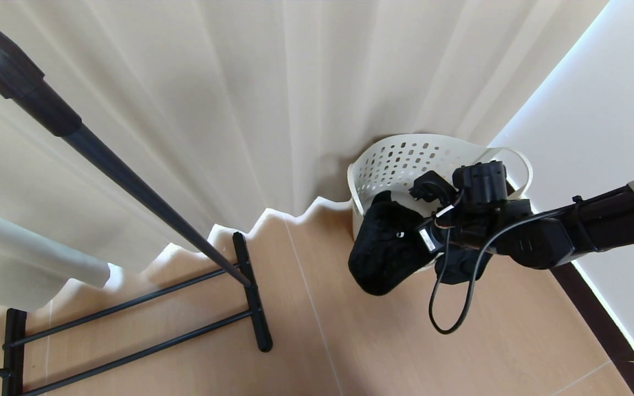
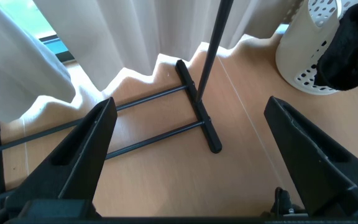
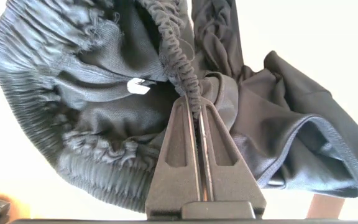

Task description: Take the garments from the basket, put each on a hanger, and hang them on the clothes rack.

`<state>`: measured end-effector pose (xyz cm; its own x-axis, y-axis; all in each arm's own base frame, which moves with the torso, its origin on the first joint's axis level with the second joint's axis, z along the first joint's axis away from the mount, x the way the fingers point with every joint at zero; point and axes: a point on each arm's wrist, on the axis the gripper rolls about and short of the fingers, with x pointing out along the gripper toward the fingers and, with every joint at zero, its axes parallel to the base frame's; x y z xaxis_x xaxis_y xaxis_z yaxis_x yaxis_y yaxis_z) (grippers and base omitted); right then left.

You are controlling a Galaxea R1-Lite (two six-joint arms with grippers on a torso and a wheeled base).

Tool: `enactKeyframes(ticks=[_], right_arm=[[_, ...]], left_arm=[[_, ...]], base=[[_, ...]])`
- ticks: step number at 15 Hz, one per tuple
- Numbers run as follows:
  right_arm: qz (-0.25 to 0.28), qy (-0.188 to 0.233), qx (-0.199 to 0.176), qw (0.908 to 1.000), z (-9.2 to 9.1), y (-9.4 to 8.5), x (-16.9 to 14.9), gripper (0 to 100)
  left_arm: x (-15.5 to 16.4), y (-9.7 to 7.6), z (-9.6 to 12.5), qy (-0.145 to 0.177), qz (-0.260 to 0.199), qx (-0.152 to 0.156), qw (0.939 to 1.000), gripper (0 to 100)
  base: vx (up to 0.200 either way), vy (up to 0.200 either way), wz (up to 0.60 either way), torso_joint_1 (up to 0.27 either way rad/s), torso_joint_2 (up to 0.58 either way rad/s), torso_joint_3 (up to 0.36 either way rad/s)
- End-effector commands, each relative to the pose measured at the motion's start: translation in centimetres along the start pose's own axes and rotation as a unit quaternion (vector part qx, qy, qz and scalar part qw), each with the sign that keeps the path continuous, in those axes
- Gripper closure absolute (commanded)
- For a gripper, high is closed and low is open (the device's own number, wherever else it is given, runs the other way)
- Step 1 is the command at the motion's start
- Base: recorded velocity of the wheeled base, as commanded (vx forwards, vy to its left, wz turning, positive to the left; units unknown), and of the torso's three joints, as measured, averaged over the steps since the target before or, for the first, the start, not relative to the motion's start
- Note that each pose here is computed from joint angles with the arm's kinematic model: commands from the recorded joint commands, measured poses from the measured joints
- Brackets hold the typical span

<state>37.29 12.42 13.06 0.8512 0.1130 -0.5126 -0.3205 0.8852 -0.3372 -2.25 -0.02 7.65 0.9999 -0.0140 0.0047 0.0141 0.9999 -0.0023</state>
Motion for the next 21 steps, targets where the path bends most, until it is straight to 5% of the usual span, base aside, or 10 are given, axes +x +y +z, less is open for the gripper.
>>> enactKeyframes(ticks=[1, 8, 13, 21], right_arm=[[-0.001, -0.025, 0.000, 0.9997, 1.1, 0.0, -2.3, 100], [-0.018, -0.112, 0.007, 0.9935, 3.0, -0.4, -9.4, 100], [0.004, -0.197, 0.007, 0.9804, 4.2, 0.1, -17.0, 100], [0.000, -0.249, 0.017, 0.9683, 4.3, -0.9, -21.4, 100]], left_arm=[[0.0, 0.0, 0.0, 0.000, 0.000, 0.000, 1.0000, 0], [0.0, 0.0, 0.0, -0.001, -0.001, 0.003, 1.0000, 0], [0.0, 0.0, 0.0, 0.000, -0.002, 0.003, 1.0000, 0], [0.0, 0.0, 0.0, 0.000, -0.004, 0.004, 1.0000, 0]], base=[[0.000, 0.000, 0.00, 0.000, 0.00, 0.000], [0.000, 0.000, 0.00, 0.000, 0.00, 0.000], [0.000, 0.000, 0.00, 0.000, 0.00, 0.000], [0.000, 0.000, 0.00, 0.000, 0.00, 0.000]])
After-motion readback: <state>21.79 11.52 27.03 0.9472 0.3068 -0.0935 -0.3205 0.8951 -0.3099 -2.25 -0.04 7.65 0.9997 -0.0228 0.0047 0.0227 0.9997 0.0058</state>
